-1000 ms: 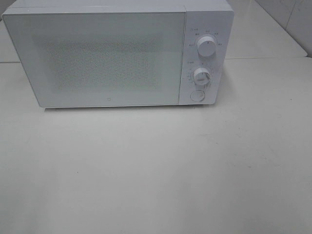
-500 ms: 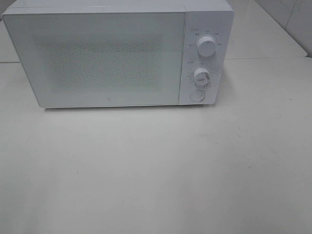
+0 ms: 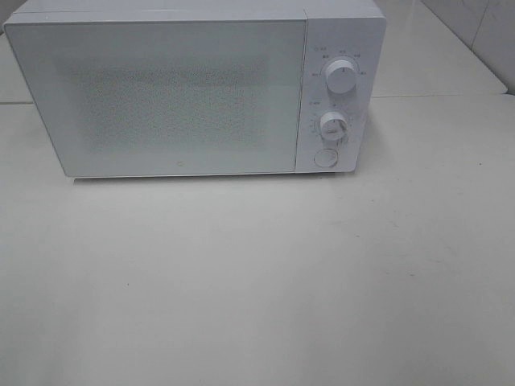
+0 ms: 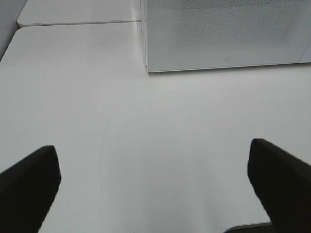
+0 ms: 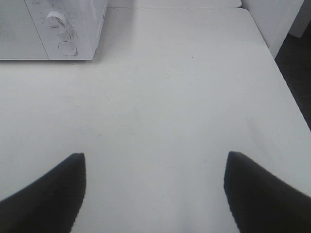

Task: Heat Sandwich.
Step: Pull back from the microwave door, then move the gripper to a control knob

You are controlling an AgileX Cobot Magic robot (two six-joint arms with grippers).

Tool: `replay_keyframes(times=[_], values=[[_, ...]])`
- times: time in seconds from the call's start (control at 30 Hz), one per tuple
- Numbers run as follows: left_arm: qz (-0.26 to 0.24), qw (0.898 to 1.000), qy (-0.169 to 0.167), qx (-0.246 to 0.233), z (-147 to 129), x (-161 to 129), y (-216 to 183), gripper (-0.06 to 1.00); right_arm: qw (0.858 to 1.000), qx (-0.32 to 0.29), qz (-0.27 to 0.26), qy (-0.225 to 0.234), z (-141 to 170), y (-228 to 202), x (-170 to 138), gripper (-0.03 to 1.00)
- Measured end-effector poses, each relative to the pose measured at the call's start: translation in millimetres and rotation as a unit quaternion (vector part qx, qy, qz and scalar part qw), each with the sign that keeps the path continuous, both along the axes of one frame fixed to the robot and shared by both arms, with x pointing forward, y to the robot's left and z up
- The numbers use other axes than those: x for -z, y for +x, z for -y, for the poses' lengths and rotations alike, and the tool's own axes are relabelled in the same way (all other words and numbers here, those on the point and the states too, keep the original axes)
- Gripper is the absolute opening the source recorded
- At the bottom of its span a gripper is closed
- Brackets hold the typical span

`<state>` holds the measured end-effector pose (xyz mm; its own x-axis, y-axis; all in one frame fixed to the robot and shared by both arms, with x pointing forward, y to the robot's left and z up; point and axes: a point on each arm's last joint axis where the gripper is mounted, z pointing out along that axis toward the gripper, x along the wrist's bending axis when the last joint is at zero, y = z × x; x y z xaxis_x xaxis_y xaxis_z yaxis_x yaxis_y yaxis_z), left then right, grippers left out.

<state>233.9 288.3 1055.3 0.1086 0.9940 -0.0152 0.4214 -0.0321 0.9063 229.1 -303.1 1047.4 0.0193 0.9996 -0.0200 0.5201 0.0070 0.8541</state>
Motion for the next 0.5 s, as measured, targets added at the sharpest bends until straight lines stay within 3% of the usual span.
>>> replay_keyframes(times=[0.5], values=[[0.0, 1.0, 0.0, 0.0, 0.0, 0.0, 0.0, 0.99, 1.0, 0.0, 0.0, 0.0, 0.0, 0.0, 0.0, 0.76]])
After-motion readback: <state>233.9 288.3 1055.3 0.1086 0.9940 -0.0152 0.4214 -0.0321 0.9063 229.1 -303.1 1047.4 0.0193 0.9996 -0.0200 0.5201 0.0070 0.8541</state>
